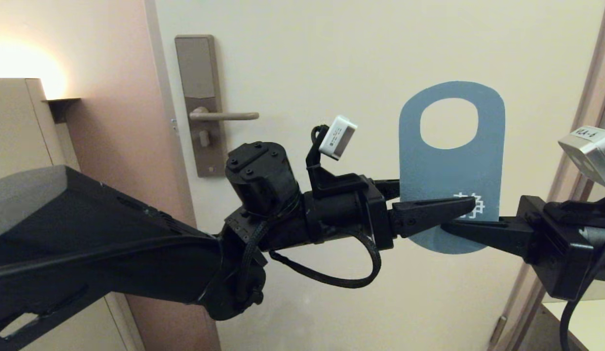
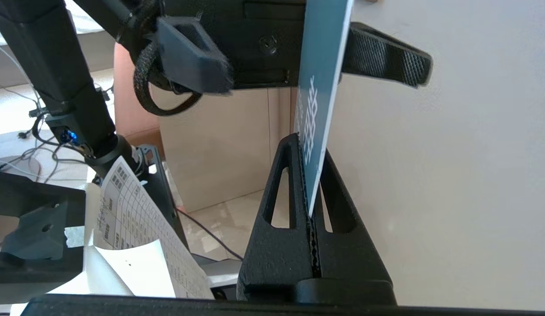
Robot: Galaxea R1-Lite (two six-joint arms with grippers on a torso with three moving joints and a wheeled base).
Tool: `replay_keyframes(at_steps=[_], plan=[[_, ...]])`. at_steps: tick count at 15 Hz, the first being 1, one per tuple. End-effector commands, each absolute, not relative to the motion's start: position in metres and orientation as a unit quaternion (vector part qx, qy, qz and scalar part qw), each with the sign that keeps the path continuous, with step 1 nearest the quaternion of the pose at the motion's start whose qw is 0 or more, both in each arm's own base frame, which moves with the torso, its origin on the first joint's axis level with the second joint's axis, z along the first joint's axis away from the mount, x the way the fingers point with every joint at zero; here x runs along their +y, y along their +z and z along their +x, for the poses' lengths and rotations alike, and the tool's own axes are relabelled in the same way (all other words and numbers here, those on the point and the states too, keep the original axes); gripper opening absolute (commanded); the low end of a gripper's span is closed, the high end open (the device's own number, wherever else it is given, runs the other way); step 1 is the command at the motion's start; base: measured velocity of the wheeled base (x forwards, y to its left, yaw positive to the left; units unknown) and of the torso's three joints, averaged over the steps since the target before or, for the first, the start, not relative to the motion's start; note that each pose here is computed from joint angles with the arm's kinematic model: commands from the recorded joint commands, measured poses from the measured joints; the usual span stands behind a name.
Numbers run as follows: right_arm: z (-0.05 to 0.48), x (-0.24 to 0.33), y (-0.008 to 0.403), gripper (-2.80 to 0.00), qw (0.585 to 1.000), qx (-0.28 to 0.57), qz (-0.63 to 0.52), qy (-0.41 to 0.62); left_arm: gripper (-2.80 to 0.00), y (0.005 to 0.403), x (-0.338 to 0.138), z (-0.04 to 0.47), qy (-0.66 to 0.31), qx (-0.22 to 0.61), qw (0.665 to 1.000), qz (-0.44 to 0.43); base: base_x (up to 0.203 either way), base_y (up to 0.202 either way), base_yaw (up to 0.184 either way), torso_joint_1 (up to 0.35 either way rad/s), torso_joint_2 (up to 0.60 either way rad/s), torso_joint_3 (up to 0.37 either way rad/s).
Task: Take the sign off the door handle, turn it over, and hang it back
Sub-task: Hand it to the other hand
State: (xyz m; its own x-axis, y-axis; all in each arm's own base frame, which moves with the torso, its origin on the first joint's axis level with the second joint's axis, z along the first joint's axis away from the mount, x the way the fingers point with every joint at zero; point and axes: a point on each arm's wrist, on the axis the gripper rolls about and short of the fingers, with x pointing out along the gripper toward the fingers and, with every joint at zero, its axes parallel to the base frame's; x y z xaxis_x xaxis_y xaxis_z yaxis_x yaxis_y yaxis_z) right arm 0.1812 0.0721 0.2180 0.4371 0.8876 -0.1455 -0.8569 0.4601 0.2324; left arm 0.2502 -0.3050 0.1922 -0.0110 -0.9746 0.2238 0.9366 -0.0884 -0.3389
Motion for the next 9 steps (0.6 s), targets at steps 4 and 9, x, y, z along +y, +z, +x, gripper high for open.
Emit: replay_keyframes(at_steps=[4, 9], plan=[[0.181, 0.072, 0.218, -2.8, 0.844, 0.123, 0.062, 0.518, 0.0, 0.199, -0.291, 0.245, -0.705, 0.044, 0.678, -0.203, 0.0, 0.0, 0.0, 0.0, 0.0, 0.0], [0.182, 0.072, 0.218, -2.8, 0.846, 0.124, 0.063, 0.516, 0.0, 0.206, -0.277, 0.239, -0.696, 0.039, 0.687, -0.204, 0.0, 0.0, 0.0, 0.0, 0.0, 0.0]])
